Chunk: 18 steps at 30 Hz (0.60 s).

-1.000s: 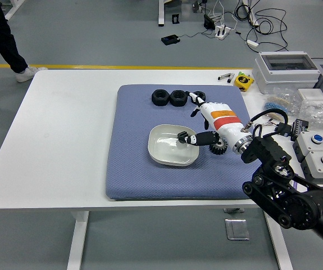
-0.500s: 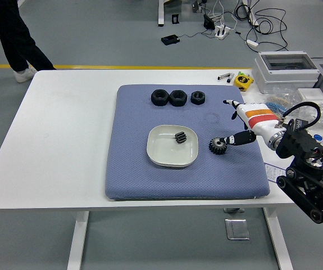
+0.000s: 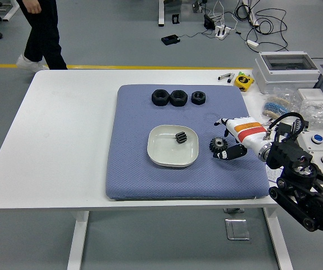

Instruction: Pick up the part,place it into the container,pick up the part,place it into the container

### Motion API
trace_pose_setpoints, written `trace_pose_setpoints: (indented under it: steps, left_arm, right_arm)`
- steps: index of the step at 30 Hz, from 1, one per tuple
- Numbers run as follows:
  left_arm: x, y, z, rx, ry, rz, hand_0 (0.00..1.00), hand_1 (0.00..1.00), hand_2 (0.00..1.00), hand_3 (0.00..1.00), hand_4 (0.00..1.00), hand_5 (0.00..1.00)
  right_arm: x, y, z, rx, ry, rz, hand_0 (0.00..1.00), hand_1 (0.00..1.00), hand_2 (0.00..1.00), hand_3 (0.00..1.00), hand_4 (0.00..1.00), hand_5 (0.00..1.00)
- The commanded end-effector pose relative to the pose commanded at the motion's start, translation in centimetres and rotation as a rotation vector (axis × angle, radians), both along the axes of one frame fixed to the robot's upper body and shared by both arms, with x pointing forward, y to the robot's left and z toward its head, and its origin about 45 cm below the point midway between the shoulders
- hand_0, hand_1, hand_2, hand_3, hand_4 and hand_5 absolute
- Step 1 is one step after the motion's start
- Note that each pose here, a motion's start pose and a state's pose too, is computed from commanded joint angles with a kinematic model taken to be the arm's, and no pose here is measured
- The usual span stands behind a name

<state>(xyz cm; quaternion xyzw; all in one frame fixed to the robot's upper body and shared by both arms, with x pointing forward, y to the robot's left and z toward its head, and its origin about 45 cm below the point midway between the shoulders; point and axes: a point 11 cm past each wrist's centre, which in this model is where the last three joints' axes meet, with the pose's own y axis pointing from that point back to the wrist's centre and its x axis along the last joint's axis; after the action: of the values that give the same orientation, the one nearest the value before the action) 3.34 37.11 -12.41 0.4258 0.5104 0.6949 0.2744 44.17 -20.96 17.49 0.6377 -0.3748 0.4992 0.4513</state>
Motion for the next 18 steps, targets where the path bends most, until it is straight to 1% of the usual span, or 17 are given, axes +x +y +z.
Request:
trace_pose_setpoints:
  steps: [5, 6, 12, 14, 18]
  left_arm:
    - [0.03, 0.0, 0.0, 0.001, -0.003, 0.003, 0.521, 0.580, 0.723, 0.633, 0.630, 0.601]
    - [0.08, 0.0, 0.0, 0.001, -0.004, 0.003, 0.522, 0.582, 0.724, 0.633, 0.630, 0.602]
    - [0.23, 0.0, 0.0, 0.001, -0.007, 0.001, 0.520, 0.579, 0.723, 0.632, 0.631, 0.603]
    - [0.24, 0.0, 0.0, 0.001, -0.007, 0.001, 0.520, 0.579, 0.723, 0.632, 0.631, 0.603]
    - [0.29, 0.1, 0.0, 0.000, -0.007, -0.001, 0.520, 0.579, 0.722, 0.631, 0.631, 0.603]
  right_arm:
    - [0.5, -0.1, -0.5, -0.039, 0.019, -0.004, 0.185, 0.263, 0.476, 0.703, 0.990, 0.405]
    - [0.6, -0.1, -0.5, -0.046, 0.021, -0.005, 0.182, 0.262, 0.463, 0.686, 0.976, 0.407]
    - [1.1, -0.2, 0.0, -0.066, 0.014, -0.002, 0.181, 0.263, 0.461, 0.680, 0.971, 0.403]
    - [1.1, -0.1, 0.0, -0.069, 0.015, 0.000, 0.181, 0.263, 0.461, 0.680, 0.971, 0.403]
    - [1.0, 0.0, -0.5, -0.081, 0.031, 0.005, 0.182, 0.263, 0.460, 0.674, 0.969, 0.408]
